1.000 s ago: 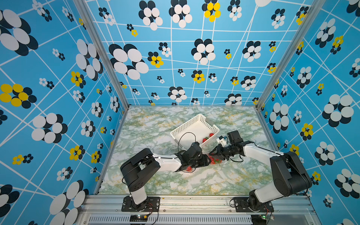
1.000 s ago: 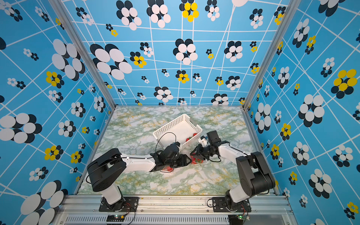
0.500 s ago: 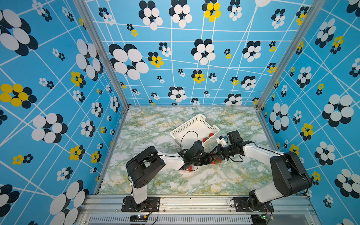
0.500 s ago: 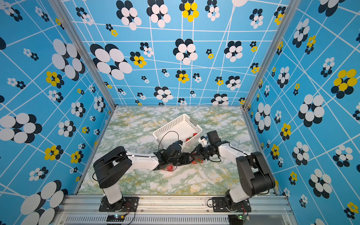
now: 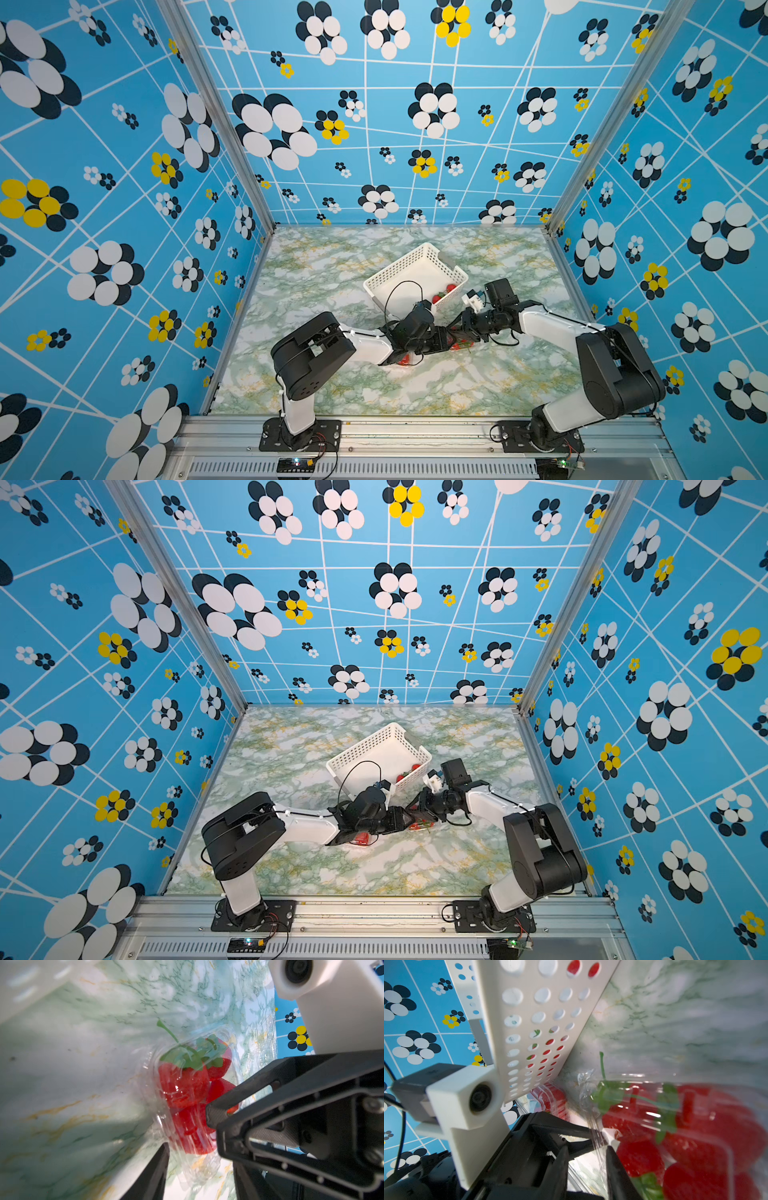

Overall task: Pack strawberries into containers
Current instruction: Close the packing box at the center of the board.

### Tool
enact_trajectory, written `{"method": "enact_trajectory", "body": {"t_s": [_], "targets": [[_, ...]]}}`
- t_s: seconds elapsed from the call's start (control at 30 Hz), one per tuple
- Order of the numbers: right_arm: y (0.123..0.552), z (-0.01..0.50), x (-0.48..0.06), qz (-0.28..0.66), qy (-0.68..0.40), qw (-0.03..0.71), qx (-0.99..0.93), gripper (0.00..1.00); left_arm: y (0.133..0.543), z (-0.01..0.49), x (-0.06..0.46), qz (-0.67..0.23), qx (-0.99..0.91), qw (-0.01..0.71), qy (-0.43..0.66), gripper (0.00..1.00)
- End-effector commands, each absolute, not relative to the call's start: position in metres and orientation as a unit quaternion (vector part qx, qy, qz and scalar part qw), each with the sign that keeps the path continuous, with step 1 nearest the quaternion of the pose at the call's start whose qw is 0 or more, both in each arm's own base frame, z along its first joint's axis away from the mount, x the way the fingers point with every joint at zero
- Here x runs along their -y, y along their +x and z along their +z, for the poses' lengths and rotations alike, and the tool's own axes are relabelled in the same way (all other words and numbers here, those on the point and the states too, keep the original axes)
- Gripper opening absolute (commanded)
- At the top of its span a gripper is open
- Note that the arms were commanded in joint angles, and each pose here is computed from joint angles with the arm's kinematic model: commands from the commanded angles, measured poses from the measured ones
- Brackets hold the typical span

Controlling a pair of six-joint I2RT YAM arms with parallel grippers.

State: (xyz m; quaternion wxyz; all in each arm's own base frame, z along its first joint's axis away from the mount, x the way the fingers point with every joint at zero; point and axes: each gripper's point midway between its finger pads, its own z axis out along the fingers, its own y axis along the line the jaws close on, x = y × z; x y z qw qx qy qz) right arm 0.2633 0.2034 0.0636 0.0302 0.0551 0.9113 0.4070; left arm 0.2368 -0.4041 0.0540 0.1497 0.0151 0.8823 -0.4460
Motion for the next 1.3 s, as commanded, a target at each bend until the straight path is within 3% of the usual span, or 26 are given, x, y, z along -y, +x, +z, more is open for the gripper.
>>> {"method": "enact_trajectory", "body": {"t_s": [0.0, 0.6, 0.7, 0.9, 1.2, 1.27], "targets": [[0.256, 0.055, -0.202, 0.396, 0.061, 0.019, -0.916, 0.33, 0.218, 0.014, 0.391, -0.407, -0.909, 0.094, -0.003, 0.48], [0.262, 0.059, -0.202, 0.395, 0.065, 0.030, -0.916, 0.32, 0.214, 0.014, 0.388, -0.392, -0.915, 0.093, -0.003, 0.47], [0.261, 0.057, -0.202, 0.396, 0.065, 0.027, -0.916, 0.32, 0.215, 0.014, 0.391, -0.395, -0.914, 0.092, 0.000, 0.44], [0.262, 0.057, -0.203, 0.395, 0.065, 0.027, -0.916, 0.32, 0.219, 0.015, 0.396, -0.395, -0.914, 0.094, 0.006, 0.26], [0.266, 0.062, -0.203, 0.395, 0.061, 0.030, -0.916, 0.32, 0.221, 0.015, 0.391, -0.396, -0.913, 0.096, -0.002, 0.17], [0.266, 0.065, -0.203, 0.395, 0.058, 0.032, -0.916, 0.33, 0.222, 0.014, 0.391, -0.397, -0.913, 0.095, -0.004, 0.22]]}}
